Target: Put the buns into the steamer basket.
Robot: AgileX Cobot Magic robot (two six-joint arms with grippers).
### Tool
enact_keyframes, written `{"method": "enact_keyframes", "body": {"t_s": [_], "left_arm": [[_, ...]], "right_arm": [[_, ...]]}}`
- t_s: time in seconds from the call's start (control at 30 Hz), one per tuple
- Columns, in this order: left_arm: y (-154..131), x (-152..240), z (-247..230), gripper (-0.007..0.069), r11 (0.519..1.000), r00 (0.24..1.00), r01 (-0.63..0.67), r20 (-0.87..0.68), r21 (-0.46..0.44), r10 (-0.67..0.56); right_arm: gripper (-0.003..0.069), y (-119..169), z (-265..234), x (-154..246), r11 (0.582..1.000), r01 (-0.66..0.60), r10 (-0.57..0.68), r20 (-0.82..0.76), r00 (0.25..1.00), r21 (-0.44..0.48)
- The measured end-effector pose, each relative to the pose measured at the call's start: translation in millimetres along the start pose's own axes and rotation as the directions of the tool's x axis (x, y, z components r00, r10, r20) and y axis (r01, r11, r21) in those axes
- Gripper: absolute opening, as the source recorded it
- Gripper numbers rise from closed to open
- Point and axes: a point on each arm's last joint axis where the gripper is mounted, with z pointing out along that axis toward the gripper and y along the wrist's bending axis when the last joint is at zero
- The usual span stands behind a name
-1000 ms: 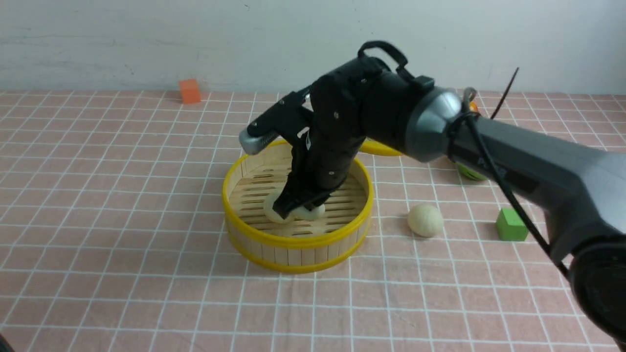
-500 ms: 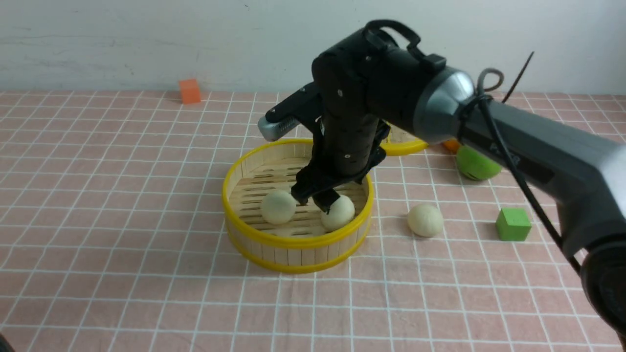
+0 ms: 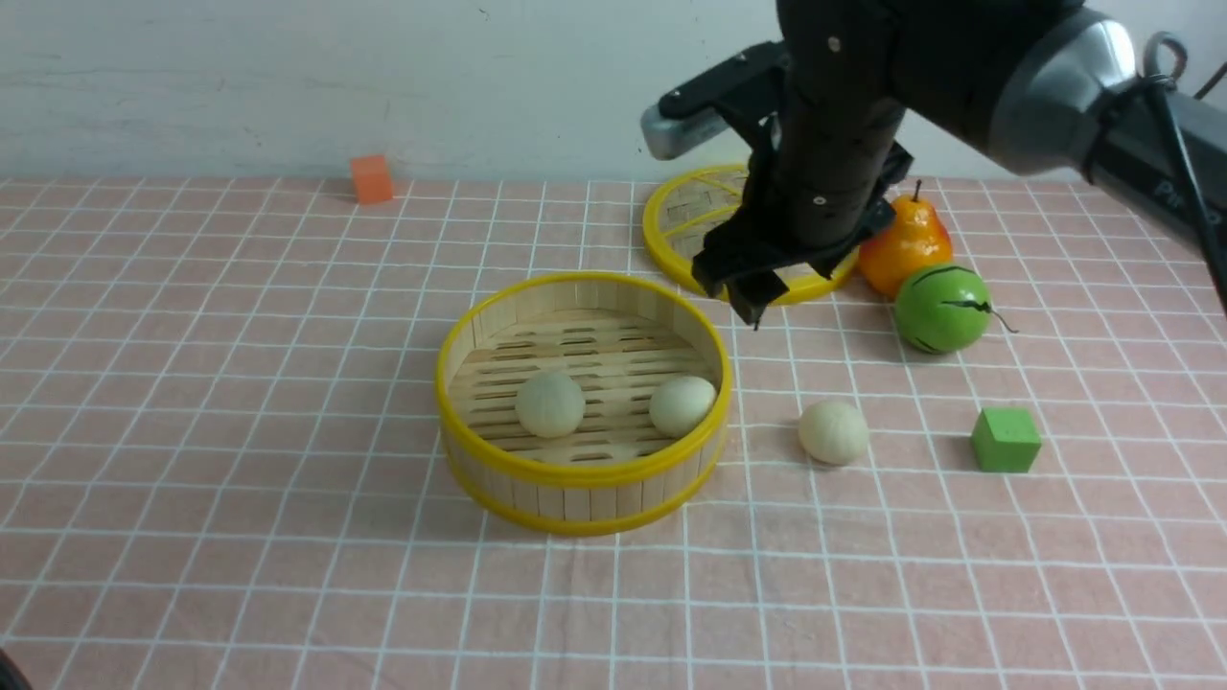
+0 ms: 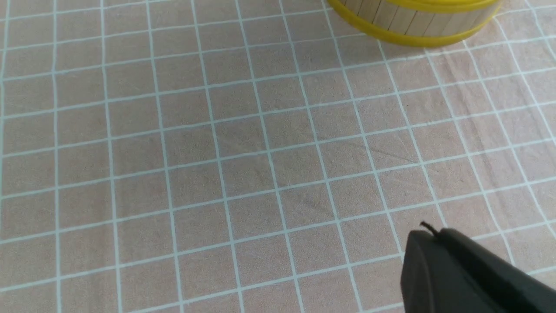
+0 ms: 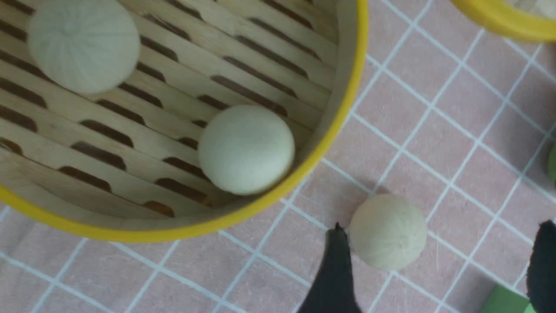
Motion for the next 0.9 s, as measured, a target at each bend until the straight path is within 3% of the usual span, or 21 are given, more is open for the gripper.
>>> {"method": "enact_keyframes", "body": {"t_s": [0.33, 0.7, 0.8, 0.9], "left_arm": [[-0.5, -0.4, 1.5, -0.0013, 1.0, 1.0, -0.001, 0.012, 0.004, 0.001], [-0.3, 13.6, 20.3, -0.0013, 1.0, 0.999, -0.011, -0.037, -0.003, 0.011], [-0.1, 15.4, 21.8, -0.0013, 1.0, 0.999, -0.012, -0.047, -0.005, 0.012], [0.1, 15.5, 22.0, -0.001, 1.0, 0.999, -0.013, -0.048, -0.007, 0.013]], "right_arm": [[0.0546, -61.0, 53.8, 40.8, 0.986, -0.16, 0.164, -0.205, 0.965, 0.039], [0.0538, -42.2, 117.6, 37.8, 0.972, -0.221, 0.206, -0.163, 0.965, -0.077], [0.0505, -38.3, 127.6, 39.9, 0.975, -0.211, 0.195, -0.179, 0.964, -0.074], [0.0366, -36.3, 125.5, 39.0, 0.982, -0.181, 0.168, -0.183, 0.969, -0.053]]}}
